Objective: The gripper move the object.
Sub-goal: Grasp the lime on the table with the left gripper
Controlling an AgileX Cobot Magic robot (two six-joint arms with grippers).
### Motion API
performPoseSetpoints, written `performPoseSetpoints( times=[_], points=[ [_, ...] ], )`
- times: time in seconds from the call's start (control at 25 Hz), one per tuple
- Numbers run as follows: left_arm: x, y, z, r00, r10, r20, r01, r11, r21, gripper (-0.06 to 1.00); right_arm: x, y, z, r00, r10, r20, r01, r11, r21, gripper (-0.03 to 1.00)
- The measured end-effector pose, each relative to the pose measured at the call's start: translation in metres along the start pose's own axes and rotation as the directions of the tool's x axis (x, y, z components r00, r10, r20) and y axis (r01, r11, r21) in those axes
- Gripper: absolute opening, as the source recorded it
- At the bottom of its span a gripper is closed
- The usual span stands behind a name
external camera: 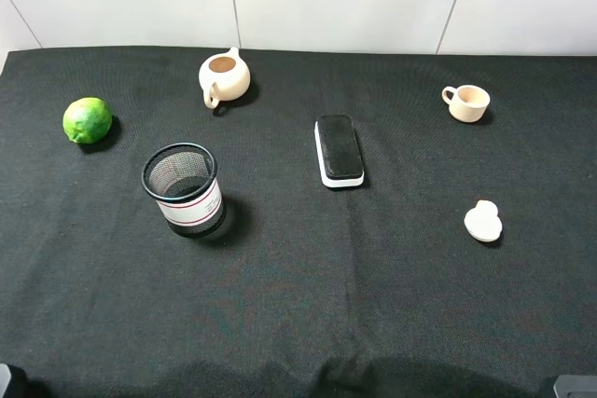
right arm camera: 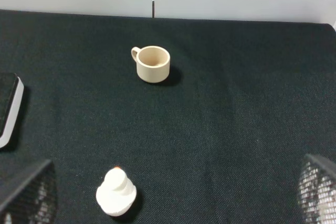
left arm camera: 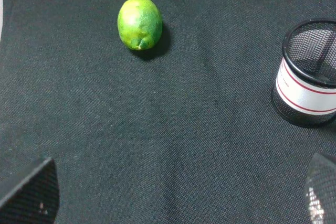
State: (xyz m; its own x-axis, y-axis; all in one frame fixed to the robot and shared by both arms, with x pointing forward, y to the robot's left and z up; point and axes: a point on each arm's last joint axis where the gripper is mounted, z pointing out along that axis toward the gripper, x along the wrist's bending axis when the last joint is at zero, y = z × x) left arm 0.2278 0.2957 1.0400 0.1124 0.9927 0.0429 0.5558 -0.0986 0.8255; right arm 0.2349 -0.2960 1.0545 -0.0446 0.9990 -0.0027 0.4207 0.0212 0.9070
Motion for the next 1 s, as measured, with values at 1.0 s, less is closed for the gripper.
performPoseSetpoints(
  times=[1.0],
  points=[
    [0.009,0.062,0.018,1.0,-0.024,-0.007,0.025,0.991,0.13,0.99,0.0,0.0,0.0,1.0,0.0,0.0,0.0,1.0,0.0,0.69]
  ],
)
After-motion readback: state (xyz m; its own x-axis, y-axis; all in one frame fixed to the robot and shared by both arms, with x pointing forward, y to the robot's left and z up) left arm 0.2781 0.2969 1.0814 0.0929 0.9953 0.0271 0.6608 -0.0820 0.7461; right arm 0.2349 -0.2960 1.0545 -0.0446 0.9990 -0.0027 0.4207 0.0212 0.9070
